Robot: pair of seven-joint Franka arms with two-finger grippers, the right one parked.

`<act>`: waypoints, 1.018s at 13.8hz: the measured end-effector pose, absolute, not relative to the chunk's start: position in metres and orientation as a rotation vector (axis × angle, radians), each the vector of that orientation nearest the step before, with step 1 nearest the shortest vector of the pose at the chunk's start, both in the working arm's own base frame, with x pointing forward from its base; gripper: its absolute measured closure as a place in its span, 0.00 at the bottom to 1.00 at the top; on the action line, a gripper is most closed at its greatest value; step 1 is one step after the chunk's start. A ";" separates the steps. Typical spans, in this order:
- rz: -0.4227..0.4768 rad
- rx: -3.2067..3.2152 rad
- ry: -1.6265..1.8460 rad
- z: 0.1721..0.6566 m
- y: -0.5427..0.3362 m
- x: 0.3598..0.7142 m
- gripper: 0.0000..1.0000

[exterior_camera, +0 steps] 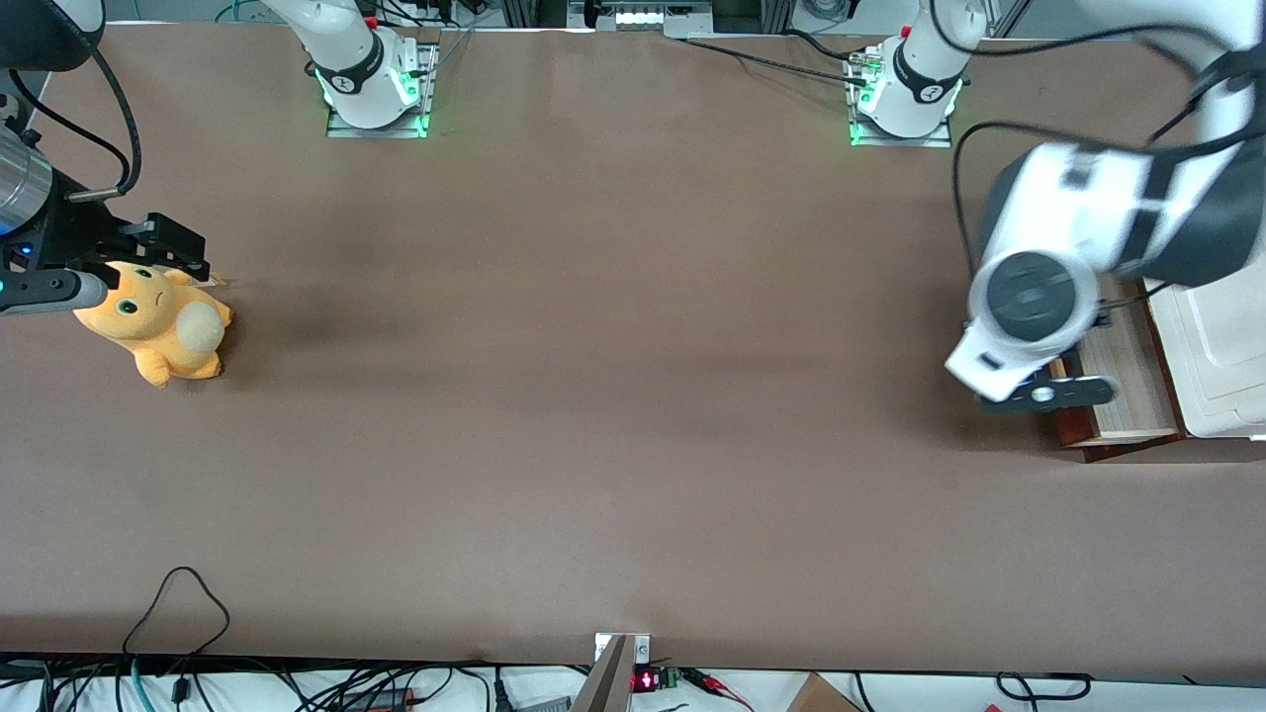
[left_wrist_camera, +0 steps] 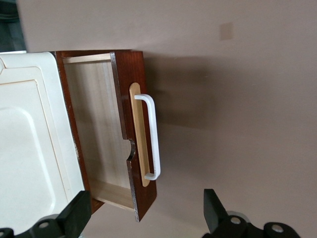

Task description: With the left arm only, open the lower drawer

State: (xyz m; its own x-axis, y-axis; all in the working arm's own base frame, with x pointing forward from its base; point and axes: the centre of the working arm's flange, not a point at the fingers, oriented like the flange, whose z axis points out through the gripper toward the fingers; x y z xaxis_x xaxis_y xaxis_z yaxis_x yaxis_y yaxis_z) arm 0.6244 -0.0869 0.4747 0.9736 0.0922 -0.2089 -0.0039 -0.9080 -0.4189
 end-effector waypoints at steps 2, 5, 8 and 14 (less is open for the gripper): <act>0.281 -2.839 -0.063 0.513 -0.061 0.618 0.00; 0.228 -3.032 -0.102 0.550 -0.024 0.609 0.00; 0.148 -3.082 -0.042 0.558 -0.005 0.598 0.00; 0.071 -3.103 0.065 0.554 -0.013 0.575 0.00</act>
